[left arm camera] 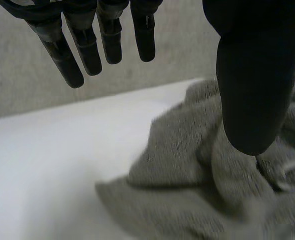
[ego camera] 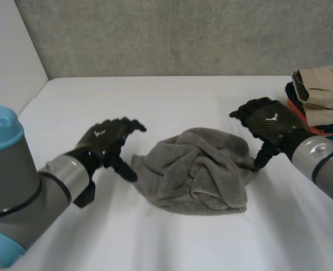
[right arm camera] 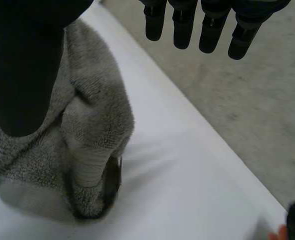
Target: Fold the laundry.
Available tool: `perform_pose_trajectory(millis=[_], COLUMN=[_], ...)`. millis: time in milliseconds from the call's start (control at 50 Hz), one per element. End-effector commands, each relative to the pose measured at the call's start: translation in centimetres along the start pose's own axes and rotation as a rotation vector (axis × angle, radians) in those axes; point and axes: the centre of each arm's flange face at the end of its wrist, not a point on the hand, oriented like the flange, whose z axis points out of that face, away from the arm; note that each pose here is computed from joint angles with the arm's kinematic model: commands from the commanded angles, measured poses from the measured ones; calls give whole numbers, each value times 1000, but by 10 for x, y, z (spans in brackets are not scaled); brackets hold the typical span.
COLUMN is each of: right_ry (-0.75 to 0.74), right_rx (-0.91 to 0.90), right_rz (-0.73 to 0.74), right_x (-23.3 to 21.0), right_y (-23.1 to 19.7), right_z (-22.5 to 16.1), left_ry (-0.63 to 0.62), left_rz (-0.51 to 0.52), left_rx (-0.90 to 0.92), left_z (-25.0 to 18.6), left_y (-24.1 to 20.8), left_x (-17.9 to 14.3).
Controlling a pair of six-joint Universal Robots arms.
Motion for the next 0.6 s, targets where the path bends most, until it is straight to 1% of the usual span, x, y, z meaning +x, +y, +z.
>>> perform_pose_trajectory(millis=[20,140,220,360,420,520,580,600], right_ry=[-73,-91,-100,-133,-148,-131,-123,-106], right_rx=[-19,-47,-59,-49,-50,-43,-38,-27], right_rz=[-126,-113,-114,-117,-93,-74,-82,-92], right_x=[-1,-3,-10,-26,-32,-26,-25,-21], right_y=[19,41,46,44,44,40,36,29], right_z=[37,66,73,76,76,74,71,69], left_ry=[-2,20,14,75,100,103,78,67], left_rz=[-10,10,25,49,58,58,57,59], left_rx=[-137,-135,-96,-85,-98,-115,-123,-115], left_z=[10,21,30,49,57,67,66,65], left_y=[45,60,62,69,78,86,83,79], left_x=[2,14,18,40,49,51,47,46])
